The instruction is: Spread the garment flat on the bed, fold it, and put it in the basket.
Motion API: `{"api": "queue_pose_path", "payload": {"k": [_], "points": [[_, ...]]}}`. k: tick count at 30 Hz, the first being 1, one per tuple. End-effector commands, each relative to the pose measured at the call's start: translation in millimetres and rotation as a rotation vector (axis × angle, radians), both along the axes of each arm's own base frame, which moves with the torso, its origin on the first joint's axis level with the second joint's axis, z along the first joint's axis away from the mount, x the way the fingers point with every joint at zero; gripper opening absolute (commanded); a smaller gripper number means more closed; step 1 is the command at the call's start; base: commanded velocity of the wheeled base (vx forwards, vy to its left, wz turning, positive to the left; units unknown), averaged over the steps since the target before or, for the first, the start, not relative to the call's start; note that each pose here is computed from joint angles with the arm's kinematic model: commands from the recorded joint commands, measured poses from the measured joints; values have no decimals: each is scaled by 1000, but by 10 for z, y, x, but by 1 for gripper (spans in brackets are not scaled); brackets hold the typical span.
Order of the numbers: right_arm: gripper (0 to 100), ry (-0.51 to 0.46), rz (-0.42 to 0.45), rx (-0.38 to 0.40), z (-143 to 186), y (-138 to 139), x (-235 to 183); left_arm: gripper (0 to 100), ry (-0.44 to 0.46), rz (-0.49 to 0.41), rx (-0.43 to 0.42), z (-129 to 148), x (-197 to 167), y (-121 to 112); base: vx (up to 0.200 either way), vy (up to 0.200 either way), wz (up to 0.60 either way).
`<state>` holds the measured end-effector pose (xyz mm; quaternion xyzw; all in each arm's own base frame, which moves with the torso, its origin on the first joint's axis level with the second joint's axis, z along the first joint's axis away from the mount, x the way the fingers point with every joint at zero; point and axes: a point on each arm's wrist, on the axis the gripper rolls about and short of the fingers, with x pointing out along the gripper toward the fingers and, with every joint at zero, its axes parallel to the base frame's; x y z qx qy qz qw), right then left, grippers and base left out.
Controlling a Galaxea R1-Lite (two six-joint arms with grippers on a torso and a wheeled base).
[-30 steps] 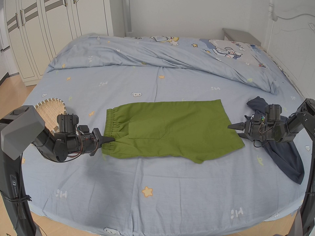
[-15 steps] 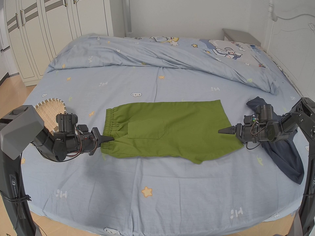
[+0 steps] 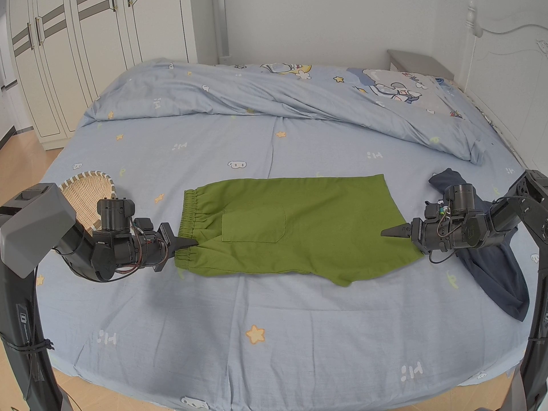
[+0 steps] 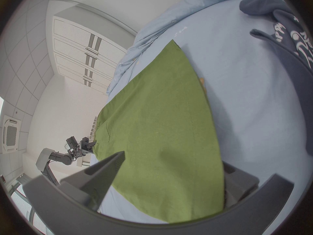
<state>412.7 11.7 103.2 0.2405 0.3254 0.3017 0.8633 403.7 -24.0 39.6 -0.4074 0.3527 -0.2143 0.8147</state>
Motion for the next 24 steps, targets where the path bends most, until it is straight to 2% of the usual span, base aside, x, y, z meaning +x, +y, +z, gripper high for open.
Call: {"api": "queue_pose_path", "payload": {"k": [1,16,24], "points": [[0,-13,-11,0,51,-39,-8,0,-2,0,0,6,2,1,0,0,0],[0,-19,-15,-13,71,-70,-70,0,2,5,-2,80,-16,32,0,0,0],[0,-11,-34,-28,214,-167,-450,0,85,-82,-76,353,-130,137,0,0,0]]}}
